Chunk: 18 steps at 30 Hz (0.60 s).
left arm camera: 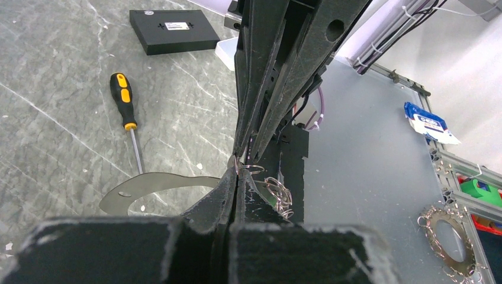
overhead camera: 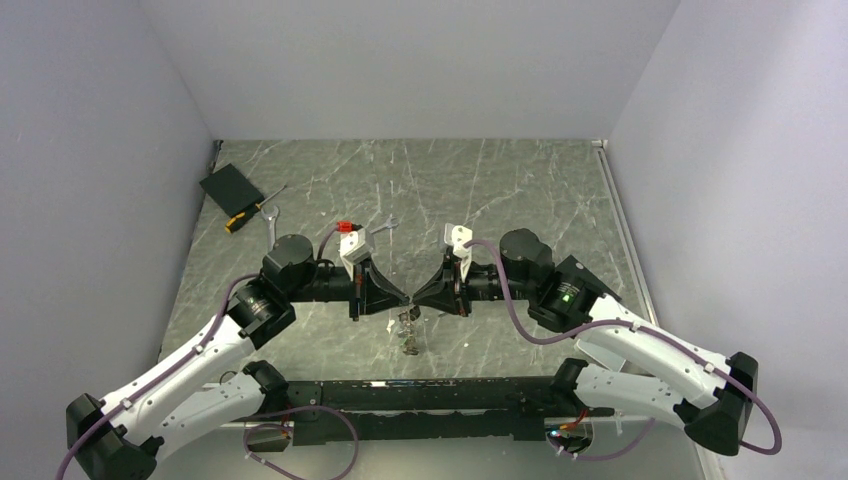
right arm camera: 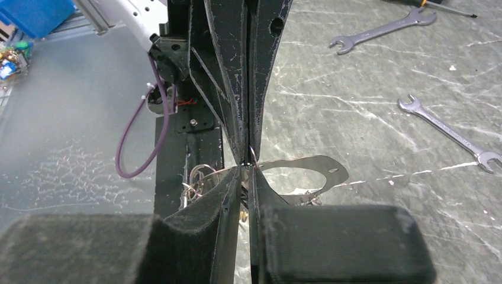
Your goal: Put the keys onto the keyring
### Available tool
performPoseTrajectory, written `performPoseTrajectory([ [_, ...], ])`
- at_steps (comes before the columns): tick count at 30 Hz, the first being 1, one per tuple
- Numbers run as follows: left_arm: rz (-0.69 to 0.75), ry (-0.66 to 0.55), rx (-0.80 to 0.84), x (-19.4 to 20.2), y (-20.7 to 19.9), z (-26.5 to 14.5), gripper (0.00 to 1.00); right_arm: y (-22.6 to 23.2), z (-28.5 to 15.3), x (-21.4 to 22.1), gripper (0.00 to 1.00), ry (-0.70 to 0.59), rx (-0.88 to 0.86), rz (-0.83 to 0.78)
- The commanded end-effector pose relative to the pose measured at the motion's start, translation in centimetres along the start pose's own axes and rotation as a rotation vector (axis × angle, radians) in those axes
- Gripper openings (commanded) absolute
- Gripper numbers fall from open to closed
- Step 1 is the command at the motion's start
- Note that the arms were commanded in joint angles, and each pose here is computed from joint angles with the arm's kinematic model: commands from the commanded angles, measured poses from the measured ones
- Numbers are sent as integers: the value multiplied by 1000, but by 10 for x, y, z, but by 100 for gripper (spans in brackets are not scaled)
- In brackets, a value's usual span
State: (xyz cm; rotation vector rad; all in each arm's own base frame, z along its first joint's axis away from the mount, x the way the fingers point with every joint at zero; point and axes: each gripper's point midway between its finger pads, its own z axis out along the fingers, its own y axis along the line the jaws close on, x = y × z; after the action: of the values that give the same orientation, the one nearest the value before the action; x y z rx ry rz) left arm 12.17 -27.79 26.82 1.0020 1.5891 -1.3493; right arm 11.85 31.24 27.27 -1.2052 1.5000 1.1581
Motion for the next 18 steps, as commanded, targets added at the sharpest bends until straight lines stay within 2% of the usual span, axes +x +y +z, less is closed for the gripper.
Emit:
performPoseTrajectory([
  [1, 75, -67, 60, -21, -16, -3, 0, 5, 2, -29, 14, -78, -35, -46],
  [9, 73, -66, 52, -21, -14, -3, 0, 10, 1, -28, 21, -79, -60, -45],
  [18, 76, -70, 56, -21, -15, -3, 0, 15, 0, -27, 20, -84, -85, -47],
])
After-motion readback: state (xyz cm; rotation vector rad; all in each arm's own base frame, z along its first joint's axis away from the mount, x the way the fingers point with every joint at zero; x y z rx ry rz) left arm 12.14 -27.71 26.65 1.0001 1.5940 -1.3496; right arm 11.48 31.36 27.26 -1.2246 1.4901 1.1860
